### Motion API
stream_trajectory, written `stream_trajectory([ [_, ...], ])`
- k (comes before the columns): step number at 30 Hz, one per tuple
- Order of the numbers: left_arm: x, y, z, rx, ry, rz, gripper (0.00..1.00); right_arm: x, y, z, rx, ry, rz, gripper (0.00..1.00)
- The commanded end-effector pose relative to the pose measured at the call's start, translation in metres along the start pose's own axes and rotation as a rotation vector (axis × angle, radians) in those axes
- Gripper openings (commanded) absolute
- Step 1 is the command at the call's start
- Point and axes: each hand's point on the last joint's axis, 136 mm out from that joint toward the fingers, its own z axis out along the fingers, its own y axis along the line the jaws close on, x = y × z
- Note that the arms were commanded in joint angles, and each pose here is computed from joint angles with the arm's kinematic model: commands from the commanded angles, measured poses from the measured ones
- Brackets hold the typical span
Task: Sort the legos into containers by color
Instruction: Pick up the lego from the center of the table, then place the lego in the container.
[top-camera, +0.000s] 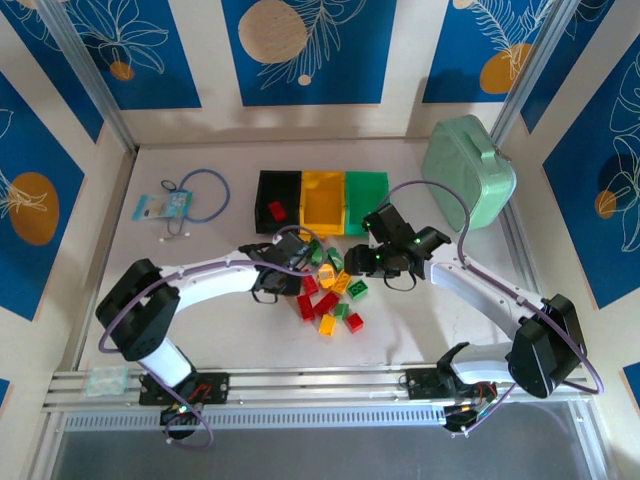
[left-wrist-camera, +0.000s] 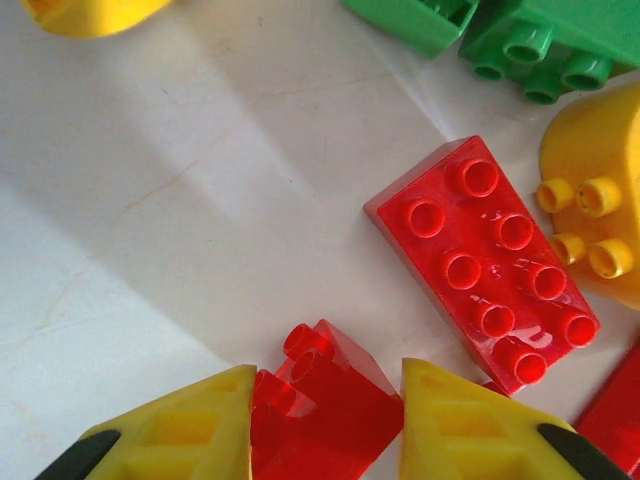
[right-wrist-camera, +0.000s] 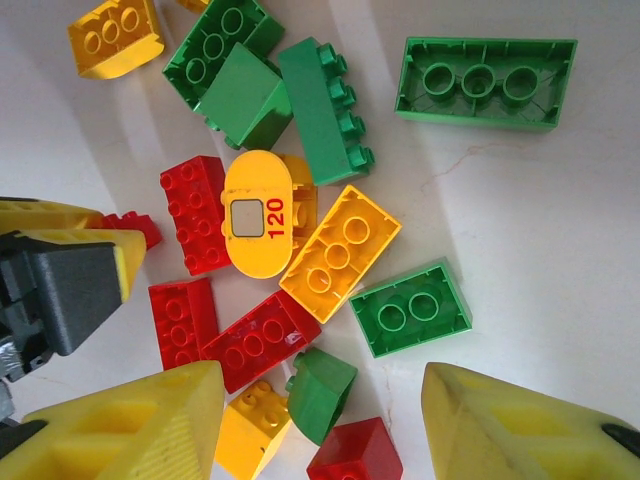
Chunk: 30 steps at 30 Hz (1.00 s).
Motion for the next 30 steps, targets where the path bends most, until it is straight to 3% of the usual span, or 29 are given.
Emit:
stream_trajectory([
  [1,-0.022,0.003,-0.020,0.009,-0.054,-0.017,0.25,0.005,0.000,-0.002,-0.020,0.011,0.012,0.55],
  [8,-0.067,0.018,-0.036,0.035,-0.119,-0.080,0.25,0.007,-0.001,-0.002,-0.018,0.014,0.012,0.55],
  [15,-0.136,0.043,-0.045,0.066,-0.200,-0.176,0.25,0.007,0.000,-0.002,-0.021,0.019,0.011,0.55],
  [22,-0.183,0.050,-0.025,0.052,-0.207,-0.187,0.25,0.009,-0.002,-0.004,-0.016,0.019,0.011,0.55],
  [30,-0.206,0.050,-0.005,0.050,-0.195,-0.193,0.29,0.011,-0.003,-0.007,-0.012,0.021,0.010,0.55],
])
